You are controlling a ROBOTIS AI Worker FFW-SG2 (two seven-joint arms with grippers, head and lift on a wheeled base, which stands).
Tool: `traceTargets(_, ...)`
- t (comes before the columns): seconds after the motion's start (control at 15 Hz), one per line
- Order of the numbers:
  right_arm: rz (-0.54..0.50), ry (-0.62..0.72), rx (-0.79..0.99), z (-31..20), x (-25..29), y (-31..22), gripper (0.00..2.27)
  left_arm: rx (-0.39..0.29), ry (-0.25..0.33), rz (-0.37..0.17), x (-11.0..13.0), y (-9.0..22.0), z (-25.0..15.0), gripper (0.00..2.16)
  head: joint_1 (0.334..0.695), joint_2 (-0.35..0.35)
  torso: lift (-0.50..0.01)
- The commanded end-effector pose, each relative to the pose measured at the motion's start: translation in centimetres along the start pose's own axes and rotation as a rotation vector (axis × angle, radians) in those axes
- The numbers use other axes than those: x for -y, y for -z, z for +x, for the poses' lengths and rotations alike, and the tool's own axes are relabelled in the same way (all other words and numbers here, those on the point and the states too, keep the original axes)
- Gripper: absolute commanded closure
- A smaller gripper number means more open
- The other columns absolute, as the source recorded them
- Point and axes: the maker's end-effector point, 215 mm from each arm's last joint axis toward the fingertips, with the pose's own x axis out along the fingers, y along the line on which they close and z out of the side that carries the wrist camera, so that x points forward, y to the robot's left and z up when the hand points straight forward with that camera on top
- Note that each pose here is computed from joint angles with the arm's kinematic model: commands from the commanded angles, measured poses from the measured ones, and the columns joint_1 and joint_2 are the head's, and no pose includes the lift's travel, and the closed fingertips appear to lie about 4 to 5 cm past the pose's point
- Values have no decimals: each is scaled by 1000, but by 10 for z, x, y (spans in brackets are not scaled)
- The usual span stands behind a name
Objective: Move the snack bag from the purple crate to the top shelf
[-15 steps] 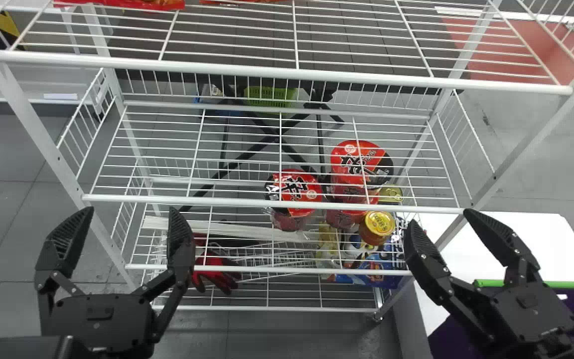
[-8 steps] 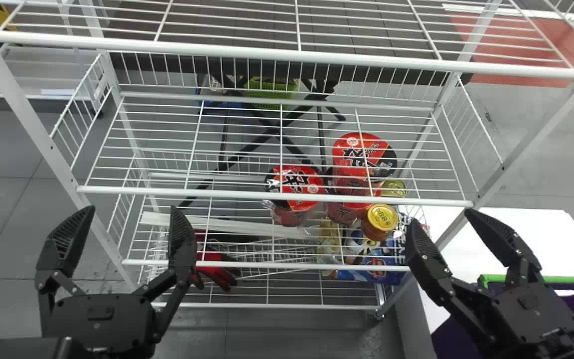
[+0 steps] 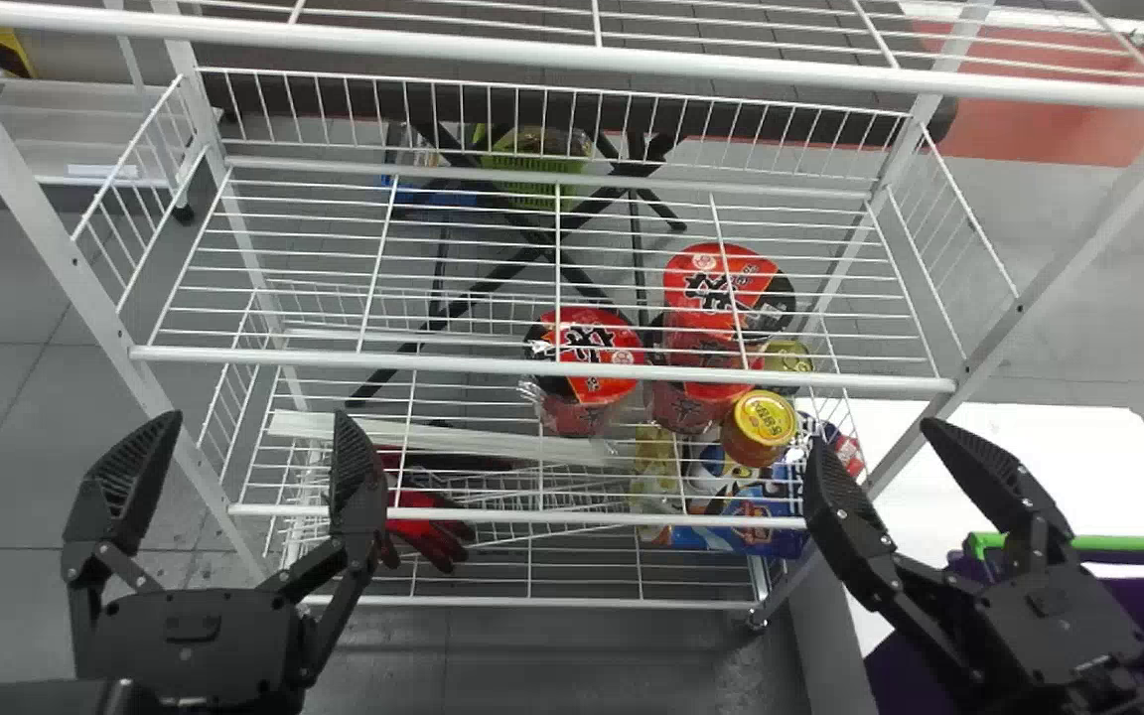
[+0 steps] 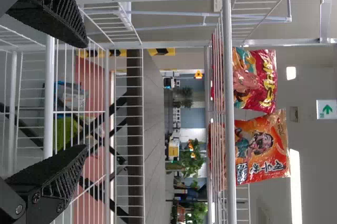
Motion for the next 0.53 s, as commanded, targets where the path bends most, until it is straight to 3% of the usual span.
traceTargets(0.0,-1,1,2,0,1,-1,178,2,1,1,0,0,1,147,695,-104,-385)
traceTargets(0.47,1,4,5,0,1,-2,181,2,4,1,0,0,1,147,695,-106,-413)
